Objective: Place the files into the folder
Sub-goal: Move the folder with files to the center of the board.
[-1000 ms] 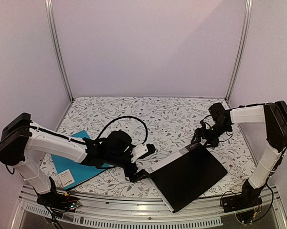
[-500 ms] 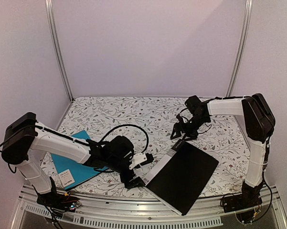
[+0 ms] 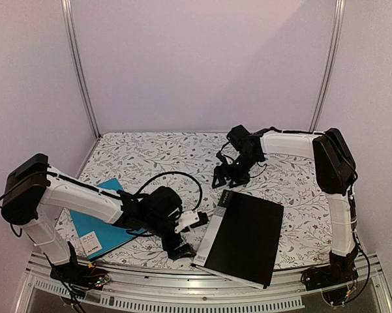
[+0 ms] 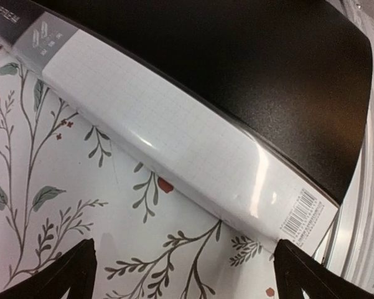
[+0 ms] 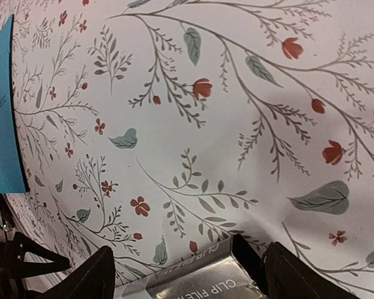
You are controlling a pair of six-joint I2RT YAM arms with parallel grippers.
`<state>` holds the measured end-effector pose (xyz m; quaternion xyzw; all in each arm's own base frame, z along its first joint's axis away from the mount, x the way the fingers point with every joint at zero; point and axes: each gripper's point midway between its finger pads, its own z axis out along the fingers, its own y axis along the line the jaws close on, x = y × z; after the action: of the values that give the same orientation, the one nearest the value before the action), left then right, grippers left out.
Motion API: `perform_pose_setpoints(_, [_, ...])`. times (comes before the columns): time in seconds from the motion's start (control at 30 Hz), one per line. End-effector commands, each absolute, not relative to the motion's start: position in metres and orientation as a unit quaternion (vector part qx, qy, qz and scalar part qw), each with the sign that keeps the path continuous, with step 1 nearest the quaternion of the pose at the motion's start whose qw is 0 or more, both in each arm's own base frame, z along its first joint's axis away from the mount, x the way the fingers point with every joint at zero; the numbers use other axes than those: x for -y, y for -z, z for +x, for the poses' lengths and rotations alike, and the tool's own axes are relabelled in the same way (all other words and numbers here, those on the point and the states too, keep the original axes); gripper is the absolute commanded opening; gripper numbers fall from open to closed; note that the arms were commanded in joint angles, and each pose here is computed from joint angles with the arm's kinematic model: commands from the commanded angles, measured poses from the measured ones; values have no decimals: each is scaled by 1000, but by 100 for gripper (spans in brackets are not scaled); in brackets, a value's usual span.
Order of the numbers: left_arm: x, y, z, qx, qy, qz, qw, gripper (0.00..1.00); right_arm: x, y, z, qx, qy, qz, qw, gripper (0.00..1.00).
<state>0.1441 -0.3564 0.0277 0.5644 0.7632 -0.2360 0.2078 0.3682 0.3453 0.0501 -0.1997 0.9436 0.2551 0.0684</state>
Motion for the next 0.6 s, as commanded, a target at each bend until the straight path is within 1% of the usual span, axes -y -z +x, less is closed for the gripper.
perform_pose_setpoints(0.0, [356,-50,163,-774,237,529,254,99,-286,-92,382,-961,-152,-178,150,89])
perform_pose_setpoints(0.03, [353,-56,173,-783,229,512,268,100,-275,-107,380,-960,-138,-172,172,92])
perform_pose_setpoints(0.13, [333,-74,208,-838,189,422,291,99,-249,-118,367,-963,-109,-152,195,97])
perform_pose_setpoints(0.17, [323,-78,219,-862,179,381,282,100,-242,-126,360,-963,-111,-141,203,98])
perform_pose_setpoints(0.27, [285,-85,249,-917,153,265,257,100,-222,-115,329,-970,-113,-105,188,99])
perform_pose_setpoints(0.37, [239,-93,265,-943,103,162,271,99,-200,-96,298,-976,-113,-60,175,99])
perform_pose_setpoints(0.43, [206,-104,270,-950,69,103,286,100,-189,-95,279,-976,-127,-20,175,99])
perform_pose_setpoints(0.5, [182,-110,272,-955,55,59,286,100,-188,-88,261,-974,-156,8,163,99])
perform_pose_setpoints(0.57, [160,-109,273,-960,52,16,273,100,-185,-76,247,-976,-161,26,145,99])
